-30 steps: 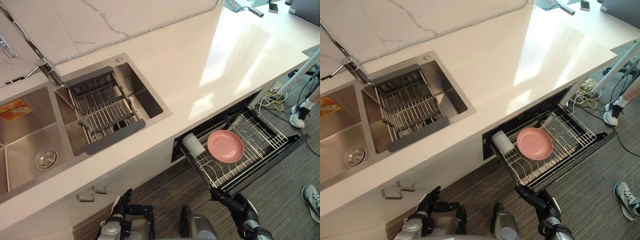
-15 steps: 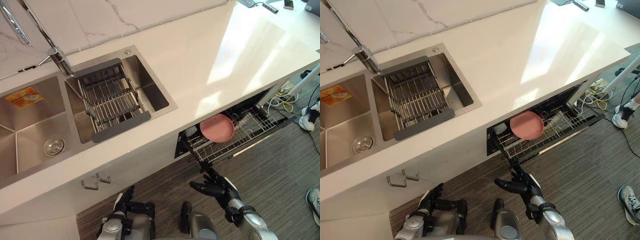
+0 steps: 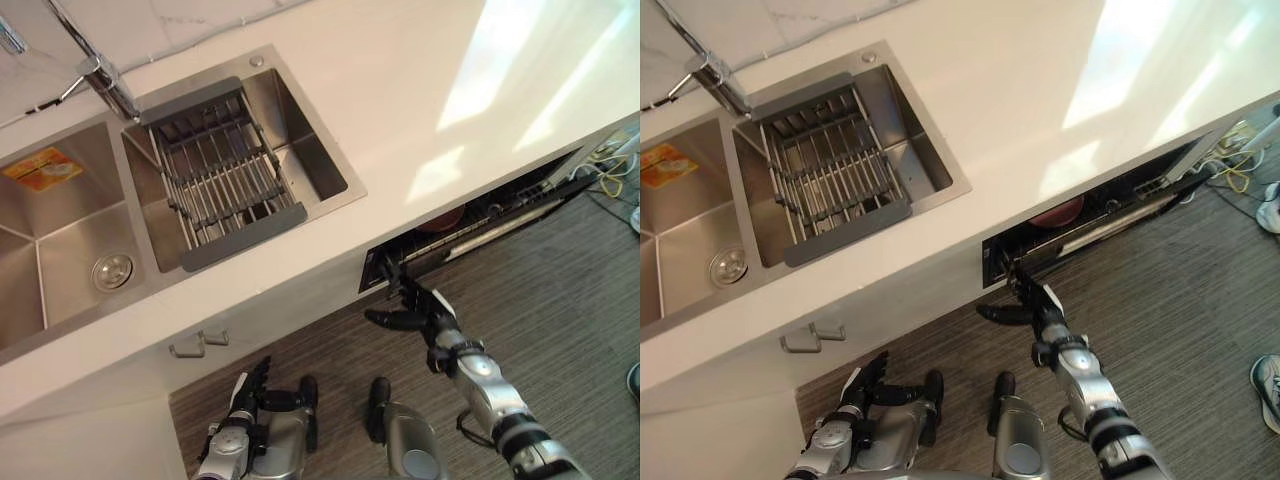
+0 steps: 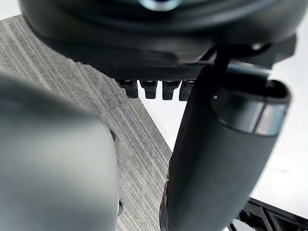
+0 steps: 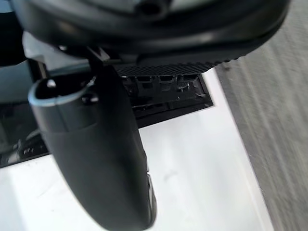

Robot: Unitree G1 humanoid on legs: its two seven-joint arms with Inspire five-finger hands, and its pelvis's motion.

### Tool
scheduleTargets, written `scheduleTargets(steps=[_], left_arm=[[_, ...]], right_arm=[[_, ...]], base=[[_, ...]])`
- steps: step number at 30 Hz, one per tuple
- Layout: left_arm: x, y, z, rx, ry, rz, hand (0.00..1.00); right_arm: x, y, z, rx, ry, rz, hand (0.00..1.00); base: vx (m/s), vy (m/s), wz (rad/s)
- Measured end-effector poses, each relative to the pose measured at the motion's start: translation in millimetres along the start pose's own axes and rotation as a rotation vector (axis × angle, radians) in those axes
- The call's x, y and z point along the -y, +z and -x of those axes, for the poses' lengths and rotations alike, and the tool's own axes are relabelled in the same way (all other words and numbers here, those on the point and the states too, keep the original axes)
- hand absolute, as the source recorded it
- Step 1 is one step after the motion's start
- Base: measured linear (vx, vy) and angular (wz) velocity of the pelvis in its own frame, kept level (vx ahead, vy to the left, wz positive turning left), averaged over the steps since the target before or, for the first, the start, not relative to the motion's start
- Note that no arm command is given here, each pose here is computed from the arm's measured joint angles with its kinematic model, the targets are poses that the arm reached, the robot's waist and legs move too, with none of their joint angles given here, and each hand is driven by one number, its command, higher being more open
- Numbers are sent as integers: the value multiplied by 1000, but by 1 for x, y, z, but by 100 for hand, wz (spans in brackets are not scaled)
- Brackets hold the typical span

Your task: Walk over to the sink, pick up the cup, carry it to the dishwasher, place the cup inside the dishwasher, then close the dishwasher door

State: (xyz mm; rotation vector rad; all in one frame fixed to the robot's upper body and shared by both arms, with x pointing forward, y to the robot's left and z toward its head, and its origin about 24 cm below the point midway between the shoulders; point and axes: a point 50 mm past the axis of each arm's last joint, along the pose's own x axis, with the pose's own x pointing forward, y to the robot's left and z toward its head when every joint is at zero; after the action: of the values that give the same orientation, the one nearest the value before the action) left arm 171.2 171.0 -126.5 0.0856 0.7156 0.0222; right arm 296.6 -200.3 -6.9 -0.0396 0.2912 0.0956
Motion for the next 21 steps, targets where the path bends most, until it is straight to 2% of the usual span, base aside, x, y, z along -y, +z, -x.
scheduleTargets(steps=[3, 4, 12, 16, 21], left_arm=[[1, 12, -3, 50, 11, 18, 100], [0, 14, -3, 57, 15, 26, 100], [-2, 17, -4, 69, 38, 42, 100], [-2, 18, -4, 74, 40, 41, 100], [-2, 19, -4, 77, 40, 29, 100]], right_arm=[[-6, 47, -24, 100, 2, 51, 100], [-7, 52, -27, 99, -3, 59, 100], [-12, 73, -38, 112, 28, 243, 100], [-22, 75, -37, 116, 106, 353, 100], [-14, 83, -30, 141, 153, 434, 100]], base=[[-64, -14, -1], [0, 0, 0], [-4, -27, -9], [-8, -58, 1], [5, -27, 5]])
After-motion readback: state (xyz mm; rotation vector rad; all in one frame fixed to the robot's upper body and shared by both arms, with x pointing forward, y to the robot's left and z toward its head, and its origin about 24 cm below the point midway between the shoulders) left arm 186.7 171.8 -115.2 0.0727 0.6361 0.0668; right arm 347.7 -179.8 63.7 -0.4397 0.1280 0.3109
